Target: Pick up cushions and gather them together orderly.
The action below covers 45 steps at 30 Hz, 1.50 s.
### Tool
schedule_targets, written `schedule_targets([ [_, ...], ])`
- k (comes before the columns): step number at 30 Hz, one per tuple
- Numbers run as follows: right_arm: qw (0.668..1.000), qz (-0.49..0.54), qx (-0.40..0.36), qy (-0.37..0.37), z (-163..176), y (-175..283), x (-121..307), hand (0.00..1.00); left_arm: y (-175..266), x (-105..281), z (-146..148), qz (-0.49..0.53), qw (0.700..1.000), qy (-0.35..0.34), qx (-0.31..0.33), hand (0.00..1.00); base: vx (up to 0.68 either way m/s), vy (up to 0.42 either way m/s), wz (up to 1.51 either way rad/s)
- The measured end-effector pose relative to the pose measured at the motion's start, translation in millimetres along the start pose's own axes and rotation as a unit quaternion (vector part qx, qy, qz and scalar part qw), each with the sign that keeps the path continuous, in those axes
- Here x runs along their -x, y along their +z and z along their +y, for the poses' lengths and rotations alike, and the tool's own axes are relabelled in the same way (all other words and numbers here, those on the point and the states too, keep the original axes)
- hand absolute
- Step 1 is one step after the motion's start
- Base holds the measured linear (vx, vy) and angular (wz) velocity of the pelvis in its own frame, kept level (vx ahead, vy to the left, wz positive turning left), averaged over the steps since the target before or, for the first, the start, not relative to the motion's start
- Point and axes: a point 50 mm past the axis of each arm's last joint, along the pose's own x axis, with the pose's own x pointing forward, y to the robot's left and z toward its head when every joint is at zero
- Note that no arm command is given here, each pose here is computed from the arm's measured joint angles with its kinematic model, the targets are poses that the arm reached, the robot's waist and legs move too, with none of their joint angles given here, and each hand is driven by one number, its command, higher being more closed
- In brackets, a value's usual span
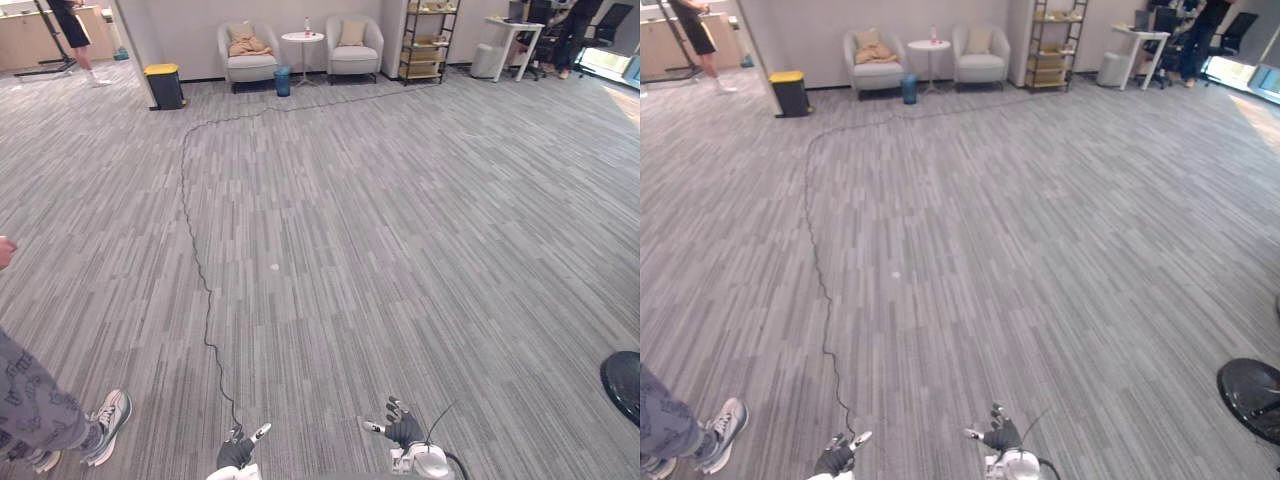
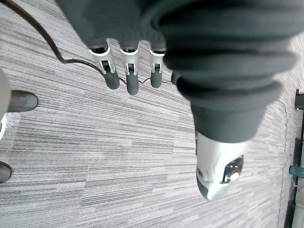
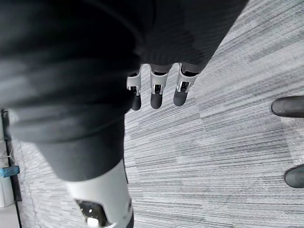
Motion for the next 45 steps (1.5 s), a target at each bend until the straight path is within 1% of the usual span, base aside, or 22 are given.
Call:
schedule_targets([
  [9,0.998,0.021,-0.059,-0.027,-6.7,-2.4,-5.1,0.00,0.2,-4.5,-0.2,0.013,1.000,-0.002,-0.015,0.00,0.00,-0.033,0.13],
  [16,0.997,0.019,-0.073,-0.030,-7.4,-2.3,-5.9,0.00,-0.4,-6.1,0.0,0.020,0.999,-0.007,-0.036,0.00,-0.06,-0.019,0.10],
  [23,0.997,0.021,-0.071,-0.031,-8.0,-1.8,-6.8,0.00,1.1,-7.7,1.4,0.022,0.998,-0.012,-0.062,0.00,-0.06,-0.003,0.05],
  [29,0.997,0.023,-0.063,-0.038,-15.7,0.0,-8.3,0.00,1.6,-8.4,4.7,0.025,0.997,-0.011,-0.072,0.00,0.00,0.003,0.04],
  [38,0.996,0.012,-0.073,-0.051,-23.5,7.2,-10.3,0.00,14.1,-12.9,9.9,0.014,0.997,-0.006,-0.081,0.00,0.02,-0.015,0.01],
  [42,0.996,0.003,-0.078,-0.054,-24.7,9.6,-9.4,0.00,29.2,-14.6,10.8,-0.016,0.997,-0.003,-0.070,0.00,0.08,-0.053,-0.04],
  [45,0.995,0.002,-0.066,-0.074,-40.4,10.2,-7.6,0.00,27.5,-13.3,9.0,-0.018,0.998,-0.002,-0.054,0.00,0.21,0.124,-0.13],
])
